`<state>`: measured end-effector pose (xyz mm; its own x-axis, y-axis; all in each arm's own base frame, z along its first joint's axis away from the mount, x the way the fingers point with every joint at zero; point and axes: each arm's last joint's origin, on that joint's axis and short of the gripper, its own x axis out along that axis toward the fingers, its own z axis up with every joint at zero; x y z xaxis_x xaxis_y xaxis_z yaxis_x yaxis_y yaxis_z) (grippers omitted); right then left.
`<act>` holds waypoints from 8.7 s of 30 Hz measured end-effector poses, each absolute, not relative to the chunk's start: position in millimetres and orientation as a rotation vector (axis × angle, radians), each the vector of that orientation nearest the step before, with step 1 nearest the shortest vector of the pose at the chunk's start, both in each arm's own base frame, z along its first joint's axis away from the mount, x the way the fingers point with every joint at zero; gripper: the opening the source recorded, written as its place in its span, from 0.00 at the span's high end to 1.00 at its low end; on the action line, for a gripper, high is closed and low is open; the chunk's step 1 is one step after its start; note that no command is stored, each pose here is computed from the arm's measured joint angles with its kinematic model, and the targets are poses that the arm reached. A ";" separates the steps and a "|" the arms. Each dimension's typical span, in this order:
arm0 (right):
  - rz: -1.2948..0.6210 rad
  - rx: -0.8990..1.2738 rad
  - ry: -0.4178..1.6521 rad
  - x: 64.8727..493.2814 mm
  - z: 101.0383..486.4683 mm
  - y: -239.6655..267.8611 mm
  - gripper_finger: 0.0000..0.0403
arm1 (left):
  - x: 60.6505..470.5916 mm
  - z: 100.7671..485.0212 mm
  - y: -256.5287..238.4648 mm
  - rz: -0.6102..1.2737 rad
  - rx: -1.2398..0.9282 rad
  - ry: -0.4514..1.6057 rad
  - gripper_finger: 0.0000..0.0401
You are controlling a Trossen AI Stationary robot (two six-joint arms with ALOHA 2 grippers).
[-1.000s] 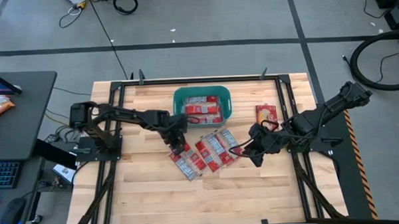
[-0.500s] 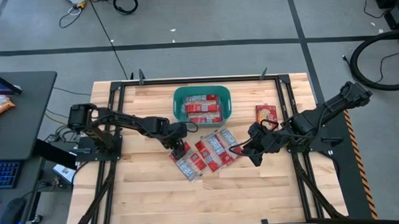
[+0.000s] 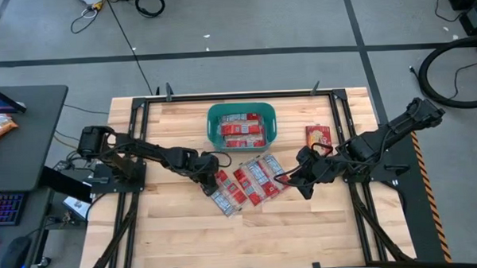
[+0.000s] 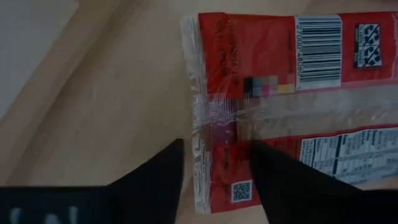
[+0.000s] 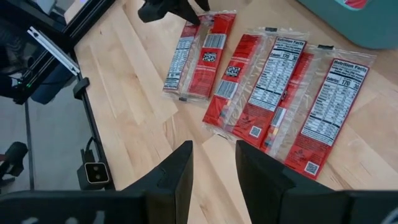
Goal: Sort popcorn bags into baskets
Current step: Put the red popcorn bag into the blue bin
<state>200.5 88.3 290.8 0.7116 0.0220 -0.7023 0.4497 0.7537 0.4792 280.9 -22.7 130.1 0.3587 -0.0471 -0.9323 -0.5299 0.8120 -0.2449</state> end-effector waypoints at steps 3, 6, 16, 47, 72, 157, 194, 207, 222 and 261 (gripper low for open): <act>-0.260 0.689 0.752 200.6 290.8 88.2 0.69 | 280.9 129.9 -27.5 0.351 -0.534 1.162 0.65; -0.260 0.690 0.752 200.6 290.8 88.2 0.69 | 280.8 129.7 -29.4 0.362 -0.522 1.156 0.79; -0.249 0.692 0.693 205.9 293.9 88.6 0.69 | 280.1 136.3 -30.0 0.321 -0.580 1.140 0.99; -0.027 0.566 0.782 348.4 192.1 66.8 0.55 | 288.8 159.3 -59.0 0.193 -0.509 0.927 1.00; -0.085 0.530 0.942 355.4 149.9 62.2 0.33 | 296.3 172.8 -100.4 -0.027 -0.463 0.823 0.69; 0.113 0.602 0.996 326.9 194.1 95.5 0.47 | 323.8 130.8 -139.0 -0.051 0.409 0.842 0.99; 0.179 -0.273 0.936 317.5 134.6 165.7 0.47 | 335.5 156.1 -65.5 0.107 -0.299 1.045 0.97; 0.221 -0.372 0.989 321.1 115.0 160.8 0.57 | 333.5 164.3 -70.2 0.003 -0.474 1.071 0.97; 0.239 -0.253 1.003 325.0 146.6 150.0 0.96 | 323.5 211.5 -71.7 -0.061 -0.367 0.885 0.94; -0.140 -0.772 0.563 310.7 341.3 3.0 0.99 | 267.5 393.9 -35.9 0.103 -0.365 0.002 0.87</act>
